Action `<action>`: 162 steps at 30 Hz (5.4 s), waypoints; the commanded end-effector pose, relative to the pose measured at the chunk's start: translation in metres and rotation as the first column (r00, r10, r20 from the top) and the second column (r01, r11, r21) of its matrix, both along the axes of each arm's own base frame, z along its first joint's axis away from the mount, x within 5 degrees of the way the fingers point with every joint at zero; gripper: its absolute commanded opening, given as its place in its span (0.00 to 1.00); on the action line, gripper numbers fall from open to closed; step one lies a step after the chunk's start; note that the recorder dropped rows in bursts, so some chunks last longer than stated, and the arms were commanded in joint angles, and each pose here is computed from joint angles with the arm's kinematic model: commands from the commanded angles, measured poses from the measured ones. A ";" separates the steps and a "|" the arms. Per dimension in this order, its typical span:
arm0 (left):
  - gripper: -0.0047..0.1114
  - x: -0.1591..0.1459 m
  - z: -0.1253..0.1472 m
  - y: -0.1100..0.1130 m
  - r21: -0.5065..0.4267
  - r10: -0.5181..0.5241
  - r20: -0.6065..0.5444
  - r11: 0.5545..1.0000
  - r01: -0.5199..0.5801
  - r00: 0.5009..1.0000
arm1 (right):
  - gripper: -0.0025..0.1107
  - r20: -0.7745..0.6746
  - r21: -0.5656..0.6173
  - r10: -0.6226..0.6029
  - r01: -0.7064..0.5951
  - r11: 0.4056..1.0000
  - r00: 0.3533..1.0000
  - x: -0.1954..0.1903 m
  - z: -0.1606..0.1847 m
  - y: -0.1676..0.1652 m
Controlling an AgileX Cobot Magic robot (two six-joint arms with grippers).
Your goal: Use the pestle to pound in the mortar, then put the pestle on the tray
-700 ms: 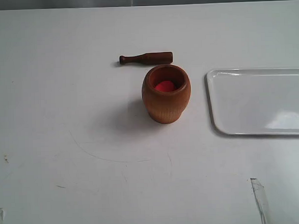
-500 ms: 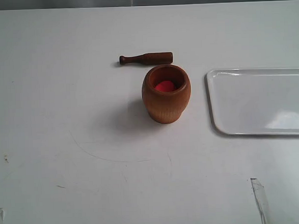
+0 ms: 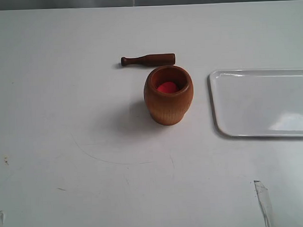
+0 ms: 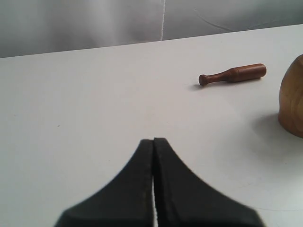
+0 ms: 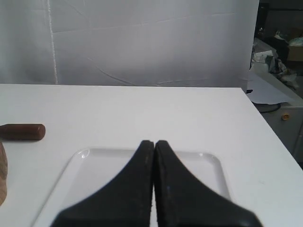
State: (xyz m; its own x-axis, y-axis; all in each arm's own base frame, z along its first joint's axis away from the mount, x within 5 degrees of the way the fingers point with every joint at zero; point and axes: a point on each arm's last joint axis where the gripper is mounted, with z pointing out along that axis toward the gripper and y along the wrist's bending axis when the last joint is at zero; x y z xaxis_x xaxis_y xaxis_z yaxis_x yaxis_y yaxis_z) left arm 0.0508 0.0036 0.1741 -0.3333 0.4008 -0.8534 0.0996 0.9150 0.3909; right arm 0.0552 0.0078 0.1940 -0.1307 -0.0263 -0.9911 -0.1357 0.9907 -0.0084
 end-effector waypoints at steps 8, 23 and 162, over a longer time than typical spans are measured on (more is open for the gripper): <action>0.04 0.000 0.000 -0.001 -0.015 -0.006 0.004 1.000 0.006 1.000 | 0.02 0.238 0.319 -0.075 -0.005 0.948 0.968 0.000 0.025 -0.003; 0.04 0.000 0.000 -0.001 -0.015 -0.006 0.004 1.000 0.006 1.000 | 0.02 0.319 0.427 -0.090 -0.058 0.902 0.944 -0.007 0.059 -0.005; 0.04 0.000 0.000 -0.001 -0.015 -0.006 0.004 1.000 0.006 1.000 | 0.02 -0.537 -0.339 0.579 -0.785 0.518 0.614 0.259 0.145 0.285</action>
